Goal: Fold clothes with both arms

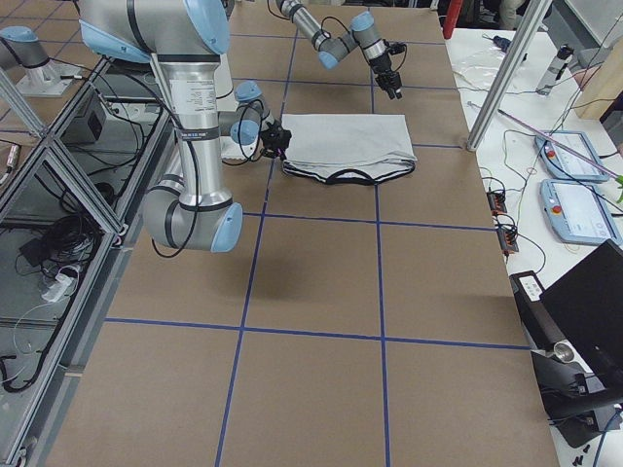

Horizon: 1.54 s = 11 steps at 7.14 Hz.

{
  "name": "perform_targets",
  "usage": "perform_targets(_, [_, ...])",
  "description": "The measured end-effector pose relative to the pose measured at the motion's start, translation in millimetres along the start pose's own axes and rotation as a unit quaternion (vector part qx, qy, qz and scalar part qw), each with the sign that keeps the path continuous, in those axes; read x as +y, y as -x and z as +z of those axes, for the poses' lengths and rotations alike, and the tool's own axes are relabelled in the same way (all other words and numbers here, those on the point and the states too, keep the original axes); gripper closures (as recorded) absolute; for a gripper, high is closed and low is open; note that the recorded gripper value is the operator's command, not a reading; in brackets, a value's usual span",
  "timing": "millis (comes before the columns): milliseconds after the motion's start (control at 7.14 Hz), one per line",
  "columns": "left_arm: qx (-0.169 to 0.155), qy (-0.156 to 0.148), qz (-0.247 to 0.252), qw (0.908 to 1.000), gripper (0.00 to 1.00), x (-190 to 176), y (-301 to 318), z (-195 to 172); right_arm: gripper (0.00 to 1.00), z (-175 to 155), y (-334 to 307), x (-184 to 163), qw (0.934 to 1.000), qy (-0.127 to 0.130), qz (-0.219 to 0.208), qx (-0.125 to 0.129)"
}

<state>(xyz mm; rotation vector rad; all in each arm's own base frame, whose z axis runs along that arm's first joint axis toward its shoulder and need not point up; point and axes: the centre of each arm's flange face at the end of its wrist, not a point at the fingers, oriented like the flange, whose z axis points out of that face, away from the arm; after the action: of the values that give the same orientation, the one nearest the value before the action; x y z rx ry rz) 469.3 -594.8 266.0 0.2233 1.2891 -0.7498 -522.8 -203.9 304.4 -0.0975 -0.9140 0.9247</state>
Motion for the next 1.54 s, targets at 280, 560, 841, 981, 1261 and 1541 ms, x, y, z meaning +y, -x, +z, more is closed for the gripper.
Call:
perform_targets(280, [0.000, 0.000, 0.000, 1.0000, 0.44, 0, 0, 0, 1.00, 0, 2, 1, 1.0000, -0.001, 0.000, 0.000])
perform_targets(560, [0.000, 0.000, -0.001, 1.0000, 0.44, 0, 0, 0, 1.00, -2, 4, 1, 1.0000, 0.001, 0.002, -0.002])
perform_targets(841, [0.001, 0.009, -0.006, 0.9999, 0.45, 8, 9, -7, 1.00, -8, 6, 1, 1.0000, 0.006, 0.004, -0.005])
perform_targets(981, [0.002, 0.028, -0.020, 0.9994, 0.45, 24, 29, -24, 1.00, -15, 7, 0, 0.9999, 0.010, 0.006, -0.008])
perform_targets(1261, [-0.002, 0.073, -0.062, 0.9954, 0.45, 77, 77, -71, 1.00, -23, 8, -2, 0.9998, 0.016, 0.010, -0.012])
perform_targets(1541, [-0.018, 0.126, -0.112, 0.9856, 0.45, 151, 113, -116, 1.00, -24, 8, -1, 0.9997, 0.017, 0.010, -0.012])
